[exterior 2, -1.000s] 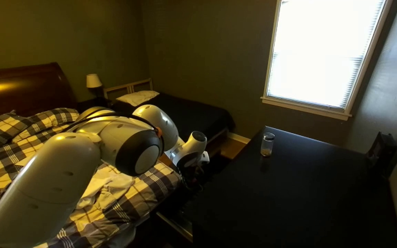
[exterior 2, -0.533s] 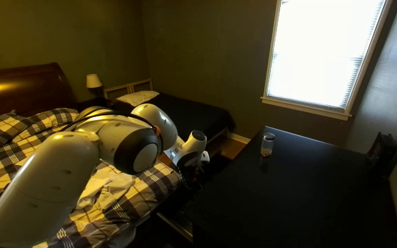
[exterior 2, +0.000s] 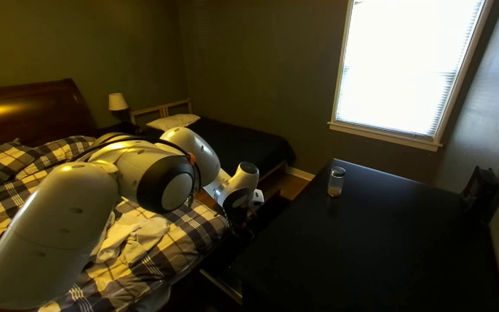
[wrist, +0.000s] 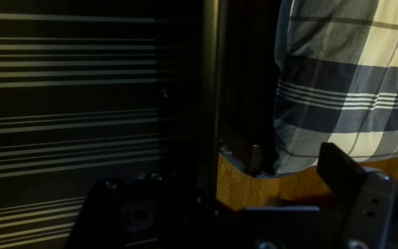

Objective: Open the second drawer from the top.

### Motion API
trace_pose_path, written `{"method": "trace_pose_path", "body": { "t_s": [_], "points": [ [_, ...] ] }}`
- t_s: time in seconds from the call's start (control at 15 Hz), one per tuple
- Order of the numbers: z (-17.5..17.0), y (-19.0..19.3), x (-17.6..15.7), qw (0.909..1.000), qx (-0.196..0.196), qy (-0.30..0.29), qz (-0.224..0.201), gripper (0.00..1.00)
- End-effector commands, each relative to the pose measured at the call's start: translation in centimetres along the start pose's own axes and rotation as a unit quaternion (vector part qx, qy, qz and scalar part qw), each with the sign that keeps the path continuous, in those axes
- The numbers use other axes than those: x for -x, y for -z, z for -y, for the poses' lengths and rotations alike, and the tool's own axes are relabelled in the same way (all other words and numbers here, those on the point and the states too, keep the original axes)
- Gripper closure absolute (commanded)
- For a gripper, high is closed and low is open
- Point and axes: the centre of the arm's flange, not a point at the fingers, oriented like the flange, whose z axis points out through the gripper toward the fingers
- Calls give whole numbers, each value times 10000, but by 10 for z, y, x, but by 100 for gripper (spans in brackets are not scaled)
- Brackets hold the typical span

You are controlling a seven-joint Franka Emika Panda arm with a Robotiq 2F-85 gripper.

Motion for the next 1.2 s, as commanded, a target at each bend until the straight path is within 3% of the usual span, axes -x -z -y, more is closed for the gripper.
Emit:
{"method": "trace_pose_path", "body": {
  "t_s": [0.0,0.67,1.13],
  "points": [
    [6,3,6,9997,146,-60,160,0],
    [10,4,8,9996,-24,-75,288,0],
    [18,6,11,9985,-365,-26,409,0]
  ]
}}
